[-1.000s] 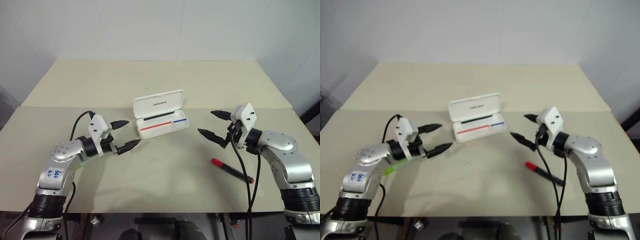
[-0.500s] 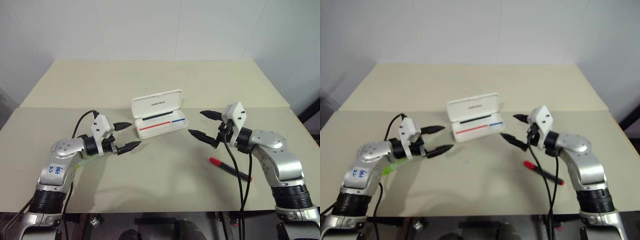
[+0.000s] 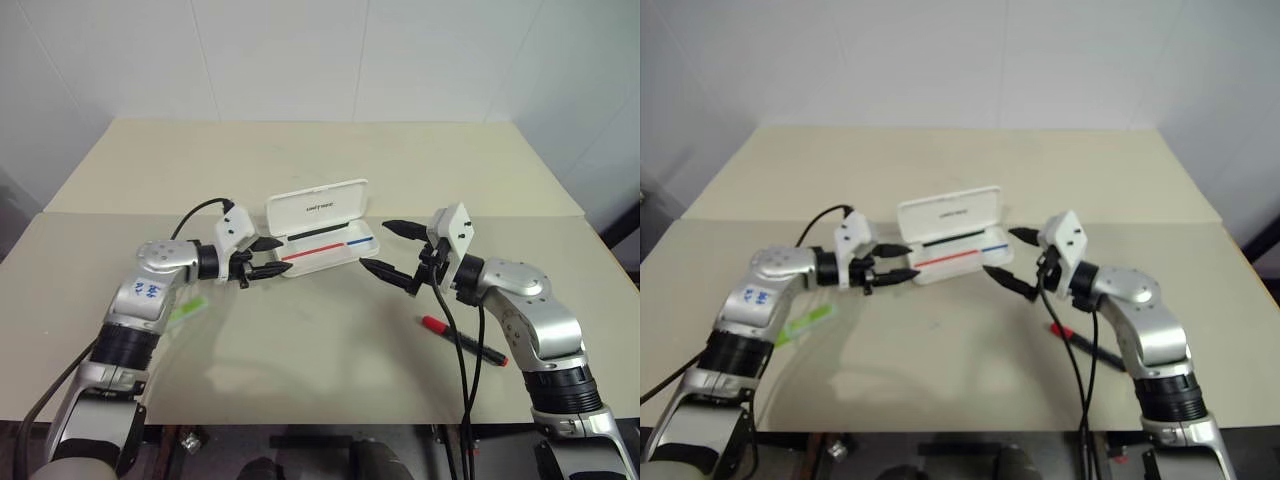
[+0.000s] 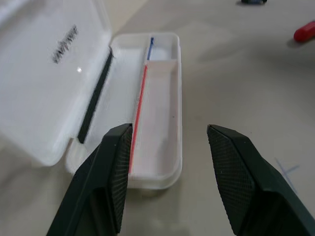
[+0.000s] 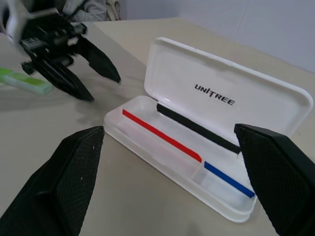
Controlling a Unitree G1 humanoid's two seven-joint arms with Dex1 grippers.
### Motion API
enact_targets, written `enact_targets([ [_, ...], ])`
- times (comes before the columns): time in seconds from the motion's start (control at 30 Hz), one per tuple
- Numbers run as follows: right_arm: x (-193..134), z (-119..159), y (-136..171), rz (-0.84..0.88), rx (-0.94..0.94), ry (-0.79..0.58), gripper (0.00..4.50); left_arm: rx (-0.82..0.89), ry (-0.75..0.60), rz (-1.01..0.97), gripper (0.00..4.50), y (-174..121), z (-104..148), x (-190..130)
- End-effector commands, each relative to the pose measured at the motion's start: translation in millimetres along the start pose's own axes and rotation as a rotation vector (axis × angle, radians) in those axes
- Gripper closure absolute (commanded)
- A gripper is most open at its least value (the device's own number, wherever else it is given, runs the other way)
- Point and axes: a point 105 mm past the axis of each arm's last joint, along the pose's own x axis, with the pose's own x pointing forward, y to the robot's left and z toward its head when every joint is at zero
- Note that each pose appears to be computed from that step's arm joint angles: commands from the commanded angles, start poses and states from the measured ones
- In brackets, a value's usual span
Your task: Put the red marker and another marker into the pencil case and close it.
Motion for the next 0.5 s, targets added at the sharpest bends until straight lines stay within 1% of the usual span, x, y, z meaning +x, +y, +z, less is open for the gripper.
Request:
enact_targets([
  [0.03,1,20,5,0.028,-0.046,-0.049,0.0,0.055,0.044,-0.025,1.98,8,13,7],
  [0.1,0,21,5,0.027,-0.046,-0.05,0.0,0.128,0.13,-0.004,1.98,14,10,11],
  [0.13,0,21,5,0.025,-0.045,-0.05,0.0,0.132,0.145,-0.011,1.98,15,11,13],
  [0.33,-2,21,8,0.014,-0.034,-0.053,0.0,0.143,0.154,-0.114,1.98,4,20,25],
  [0.5,-6,20,9,-0.004,-0.027,-0.049,0.0,0.152,0.189,-0.147,1.98,-2,19,27],
])
